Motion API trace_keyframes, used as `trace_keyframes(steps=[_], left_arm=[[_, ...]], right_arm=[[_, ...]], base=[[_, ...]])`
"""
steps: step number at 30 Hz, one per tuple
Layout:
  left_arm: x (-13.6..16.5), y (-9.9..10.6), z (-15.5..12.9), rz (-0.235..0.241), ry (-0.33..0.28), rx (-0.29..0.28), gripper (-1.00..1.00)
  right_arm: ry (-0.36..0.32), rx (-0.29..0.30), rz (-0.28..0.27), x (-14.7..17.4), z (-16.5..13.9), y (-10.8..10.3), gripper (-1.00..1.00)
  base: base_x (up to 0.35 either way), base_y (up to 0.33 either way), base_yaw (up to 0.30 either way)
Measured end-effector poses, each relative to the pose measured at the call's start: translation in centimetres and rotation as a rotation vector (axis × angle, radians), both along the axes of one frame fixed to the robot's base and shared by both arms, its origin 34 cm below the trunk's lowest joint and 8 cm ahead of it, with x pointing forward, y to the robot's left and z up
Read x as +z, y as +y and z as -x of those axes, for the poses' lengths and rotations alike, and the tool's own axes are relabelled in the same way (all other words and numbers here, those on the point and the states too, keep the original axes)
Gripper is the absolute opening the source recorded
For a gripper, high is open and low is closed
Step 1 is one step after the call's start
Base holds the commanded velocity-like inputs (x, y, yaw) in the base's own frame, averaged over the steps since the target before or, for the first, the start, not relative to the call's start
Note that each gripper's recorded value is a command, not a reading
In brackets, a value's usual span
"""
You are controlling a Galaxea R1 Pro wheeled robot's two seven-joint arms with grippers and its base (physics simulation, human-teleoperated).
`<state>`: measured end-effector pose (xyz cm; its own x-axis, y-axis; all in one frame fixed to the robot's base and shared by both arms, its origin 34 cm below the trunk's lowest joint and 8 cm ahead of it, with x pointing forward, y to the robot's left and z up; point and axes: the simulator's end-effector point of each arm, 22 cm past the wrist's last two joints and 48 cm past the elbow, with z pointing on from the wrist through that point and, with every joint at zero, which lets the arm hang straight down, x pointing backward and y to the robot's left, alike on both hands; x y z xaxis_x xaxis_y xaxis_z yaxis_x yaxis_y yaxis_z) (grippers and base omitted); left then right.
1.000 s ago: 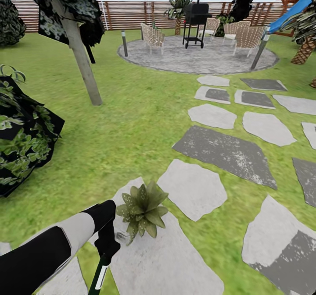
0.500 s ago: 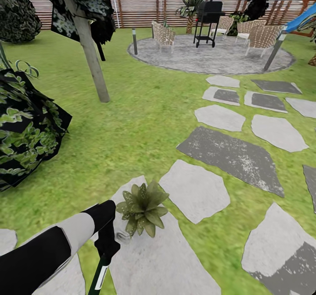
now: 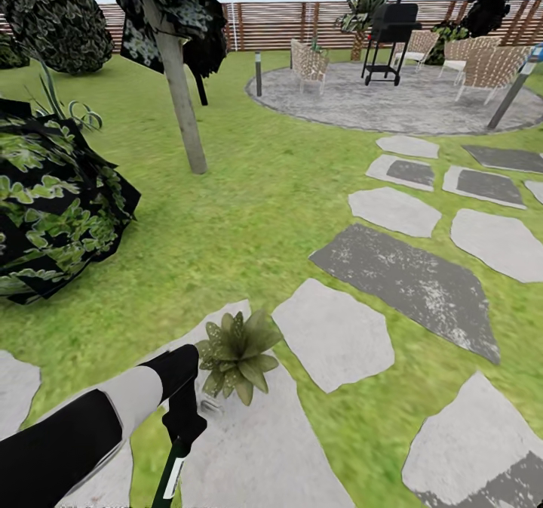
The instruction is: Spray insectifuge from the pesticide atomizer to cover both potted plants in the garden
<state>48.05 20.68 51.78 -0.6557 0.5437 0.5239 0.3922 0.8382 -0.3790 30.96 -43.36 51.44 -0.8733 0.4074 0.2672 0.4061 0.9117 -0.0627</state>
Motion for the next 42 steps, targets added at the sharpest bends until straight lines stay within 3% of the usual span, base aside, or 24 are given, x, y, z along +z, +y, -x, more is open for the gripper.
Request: trace_keyframes(steps=[6,21,27,37,42], left_arm=[[0.0,-1.1,0.0,0.03,0.005,0.044,-1.0],[-0.2,-1.1,-0.1,0.029,0.007,0.04,-1.0],[0.5,-0.9,-2.2,0.026,-0.029,0.034,-1.0],[1.1,-1.3,-3.1,0.031,-0.049,0.029,-1.0],[2.0,-3.3,-5.0,0.059,-0.079,0.018,-1.0]], right_arm=[[0.004,0.0,0.0,-0.1,0.1,0.0,1.0],[0.008,0.001,0.0,-0.1,0.2,0.0,1.0],[0.005,0.0,-0.001,-0.1,0.1,0.0,1.0],[-0.004,0.001,-0.002,0.0,-0.1,0.0,1.0],[-0.005,0.001,-0.003,0.1,-0.1,0.1,1.0]], base=[[0.232,-0.254,0.216],[0.095,-0.081,0.063],[0.0,0.0,0.0],[0.0,0.0,0.0],[0.0,0.0,0.0]])
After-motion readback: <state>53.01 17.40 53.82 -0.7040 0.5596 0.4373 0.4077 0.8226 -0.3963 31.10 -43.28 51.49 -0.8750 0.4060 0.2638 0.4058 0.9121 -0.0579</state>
